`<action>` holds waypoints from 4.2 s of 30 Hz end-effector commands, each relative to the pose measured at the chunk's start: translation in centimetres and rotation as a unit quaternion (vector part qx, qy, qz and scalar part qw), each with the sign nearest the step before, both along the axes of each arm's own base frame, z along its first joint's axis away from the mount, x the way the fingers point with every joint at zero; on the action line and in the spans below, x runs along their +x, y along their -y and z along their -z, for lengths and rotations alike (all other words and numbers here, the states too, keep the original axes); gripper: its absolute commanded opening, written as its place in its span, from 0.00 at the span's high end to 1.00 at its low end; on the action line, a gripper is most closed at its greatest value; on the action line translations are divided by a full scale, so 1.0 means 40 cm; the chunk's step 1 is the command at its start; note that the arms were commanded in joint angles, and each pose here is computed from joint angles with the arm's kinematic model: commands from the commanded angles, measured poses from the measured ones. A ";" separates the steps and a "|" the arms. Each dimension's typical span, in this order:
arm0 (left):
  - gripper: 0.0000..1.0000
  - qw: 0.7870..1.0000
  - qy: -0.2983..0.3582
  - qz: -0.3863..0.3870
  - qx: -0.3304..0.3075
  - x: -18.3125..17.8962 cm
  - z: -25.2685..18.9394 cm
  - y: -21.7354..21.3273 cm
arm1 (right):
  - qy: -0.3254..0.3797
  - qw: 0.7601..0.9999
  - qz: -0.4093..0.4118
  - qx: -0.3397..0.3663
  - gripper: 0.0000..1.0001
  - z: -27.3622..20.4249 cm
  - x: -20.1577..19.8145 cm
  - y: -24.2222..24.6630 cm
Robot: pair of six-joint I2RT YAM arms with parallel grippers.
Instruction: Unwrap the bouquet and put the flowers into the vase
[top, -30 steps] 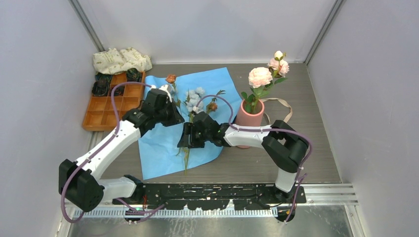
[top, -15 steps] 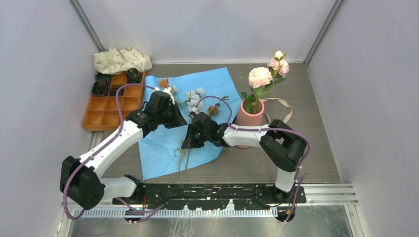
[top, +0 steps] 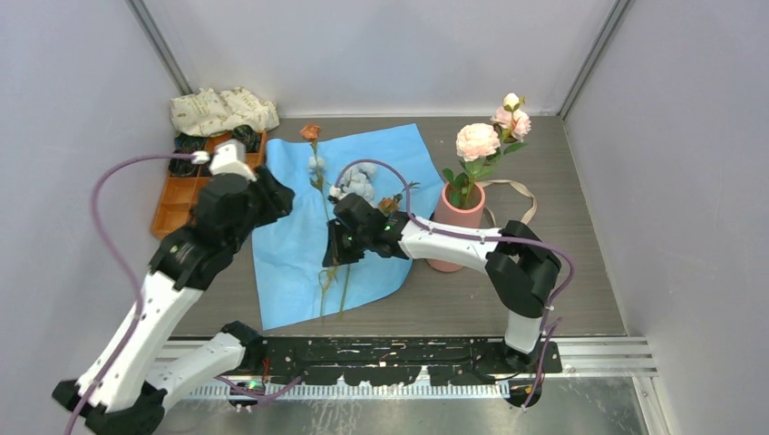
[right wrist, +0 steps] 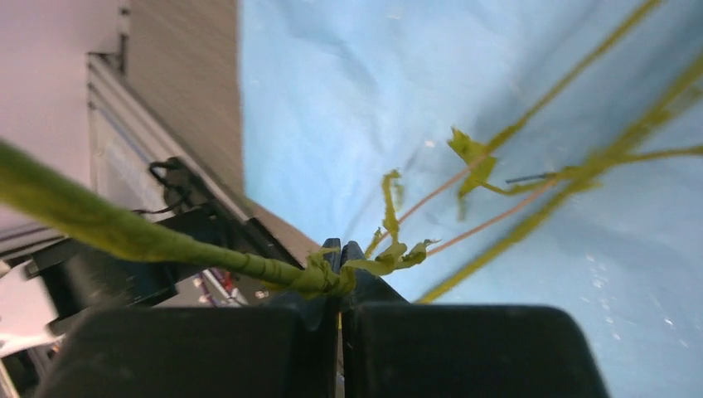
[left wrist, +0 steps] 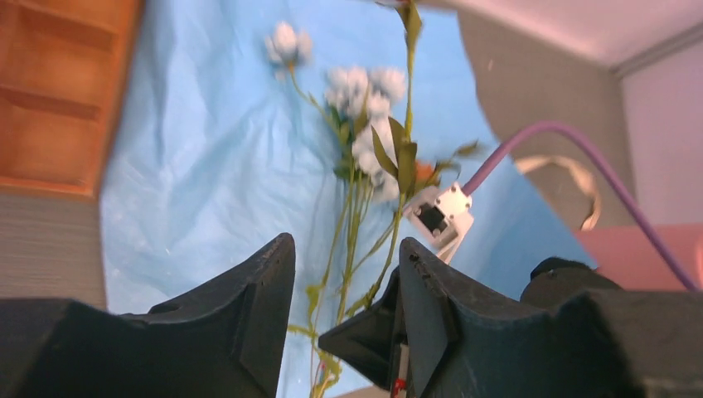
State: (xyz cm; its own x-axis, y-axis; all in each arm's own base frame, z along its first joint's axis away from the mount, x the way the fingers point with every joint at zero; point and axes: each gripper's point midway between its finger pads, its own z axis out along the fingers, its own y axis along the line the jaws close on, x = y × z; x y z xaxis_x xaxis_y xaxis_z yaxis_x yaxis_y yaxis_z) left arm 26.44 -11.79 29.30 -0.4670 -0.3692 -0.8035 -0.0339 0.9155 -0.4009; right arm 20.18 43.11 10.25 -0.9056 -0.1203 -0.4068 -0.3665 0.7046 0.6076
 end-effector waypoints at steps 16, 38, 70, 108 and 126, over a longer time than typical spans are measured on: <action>0.49 0.990 0.077 -0.111 0.050 -0.083 -0.127 -0.185 | 0.035 0.993 -0.114 -0.016 0.56 -0.062 -0.076 -0.153; 0.59 0.995 -0.046 0.081 0.020 -0.032 0.105 0.050 | 0.079 0.976 0.107 -0.175 0.73 -0.017 0.178 0.193; 0.65 0.977 -0.141 0.156 -0.020 -0.101 0.370 0.124 | 0.006 0.983 0.105 -0.150 0.55 0.125 0.205 0.057; 0.66 0.982 -0.125 0.144 -0.013 -0.064 0.344 0.126 | 0.396 0.717 0.261 -0.510 0.99 -0.475 0.436 0.472; 0.66 0.982 -0.118 0.144 -0.013 -0.065 0.325 0.124 | 0.529 0.750 0.373 -0.134 0.99 -1.012 0.309 0.577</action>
State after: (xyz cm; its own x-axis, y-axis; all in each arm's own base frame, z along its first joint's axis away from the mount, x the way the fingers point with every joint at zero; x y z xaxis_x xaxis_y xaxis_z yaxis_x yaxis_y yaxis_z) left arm 22.54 -16.07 13.23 -0.7826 -0.1837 -0.5948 0.0973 0.9076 -0.4083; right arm 35.12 22.82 42.71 -0.1591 -0.1509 -0.9757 0.0532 0.9855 -0.1611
